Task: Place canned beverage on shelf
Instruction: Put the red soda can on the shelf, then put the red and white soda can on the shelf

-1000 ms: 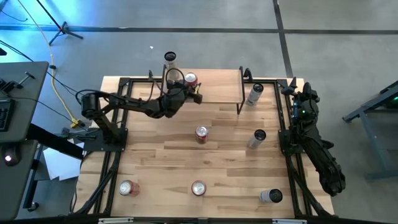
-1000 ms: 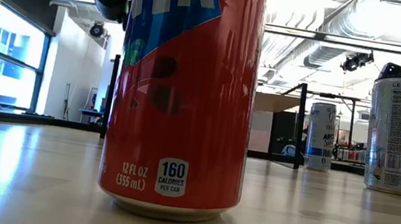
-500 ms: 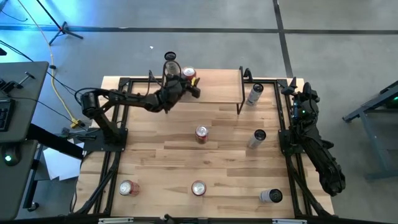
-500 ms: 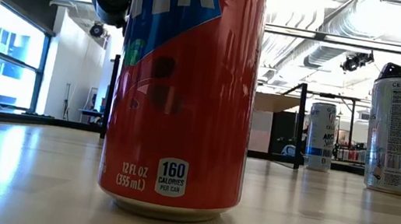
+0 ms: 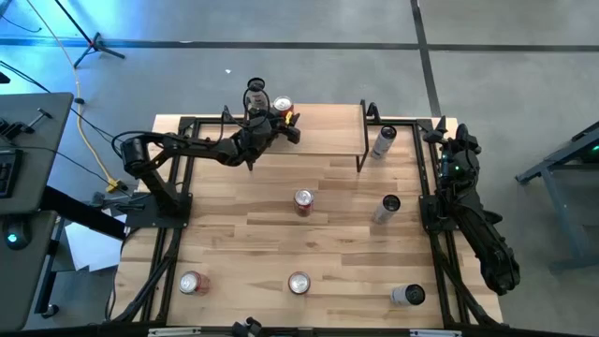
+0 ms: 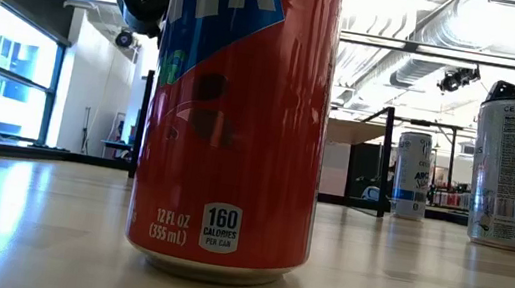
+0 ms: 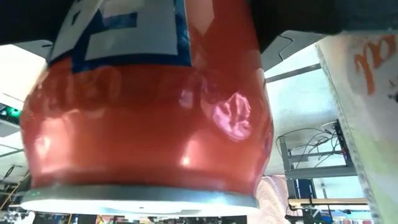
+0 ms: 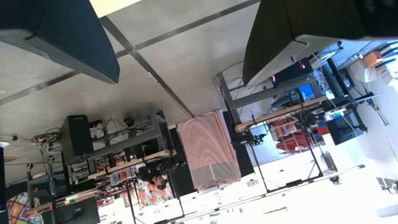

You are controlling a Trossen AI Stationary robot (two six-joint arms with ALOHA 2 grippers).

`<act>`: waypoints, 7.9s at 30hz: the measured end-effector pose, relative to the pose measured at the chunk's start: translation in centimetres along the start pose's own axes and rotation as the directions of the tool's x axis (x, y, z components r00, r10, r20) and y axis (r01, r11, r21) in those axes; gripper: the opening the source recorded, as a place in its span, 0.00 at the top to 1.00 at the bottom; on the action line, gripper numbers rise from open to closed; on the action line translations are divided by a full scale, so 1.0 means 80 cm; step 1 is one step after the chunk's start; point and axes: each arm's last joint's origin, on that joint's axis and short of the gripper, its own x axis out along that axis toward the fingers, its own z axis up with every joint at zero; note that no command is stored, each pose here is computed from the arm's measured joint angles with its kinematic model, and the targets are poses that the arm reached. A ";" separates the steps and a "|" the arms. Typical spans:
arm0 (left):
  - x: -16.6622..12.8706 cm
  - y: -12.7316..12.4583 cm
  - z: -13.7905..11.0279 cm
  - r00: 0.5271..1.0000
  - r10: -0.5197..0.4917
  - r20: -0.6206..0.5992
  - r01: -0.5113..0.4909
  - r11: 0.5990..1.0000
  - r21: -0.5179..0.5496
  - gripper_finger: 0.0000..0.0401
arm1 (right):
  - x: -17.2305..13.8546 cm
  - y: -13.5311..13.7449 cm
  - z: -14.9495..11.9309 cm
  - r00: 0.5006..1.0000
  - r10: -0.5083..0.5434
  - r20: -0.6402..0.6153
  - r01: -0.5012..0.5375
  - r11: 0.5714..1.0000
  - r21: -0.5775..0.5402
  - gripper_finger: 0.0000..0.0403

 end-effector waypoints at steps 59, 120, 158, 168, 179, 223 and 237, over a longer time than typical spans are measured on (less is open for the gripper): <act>0.012 -0.011 -0.018 0.994 0.034 0.103 -0.046 0.992 0.119 0.31 | 0.000 0.000 -0.001 1.000 -0.001 -0.004 0.001 1.000 -0.003 0.19; -0.084 -0.090 -0.017 0.975 0.180 0.132 -0.179 0.984 -0.015 0.05 | 0.000 0.000 -0.001 1.000 -0.001 -0.004 0.001 1.000 -0.002 0.19; -0.062 -0.075 -0.025 0.986 0.147 0.074 -0.149 0.988 0.026 0.49 | 0.000 0.000 0.000 1.000 -0.001 -0.004 0.001 1.000 -0.002 0.19; -0.052 -0.067 -0.025 0.988 0.141 0.063 -0.142 0.990 0.016 0.48 | 0.000 0.000 -0.001 1.000 -0.001 -0.004 0.001 1.000 -0.003 0.19; -0.041 -0.057 -0.024 0.990 0.128 0.058 -0.129 0.991 0.016 0.48 | 0.000 0.000 -0.001 1.000 -0.001 -0.004 0.001 1.000 -0.003 0.19; -0.025 -0.041 -0.019 0.988 0.139 0.064 -0.141 0.990 0.027 0.48 | 0.000 0.000 -0.001 1.000 -0.001 -0.004 0.001 1.000 -0.003 0.19; -0.092 -0.093 -0.028 0.968 0.233 0.096 -0.239 0.969 0.061 0.48 | 0.000 0.000 -0.001 1.000 -0.001 -0.004 0.001 1.000 -0.002 0.19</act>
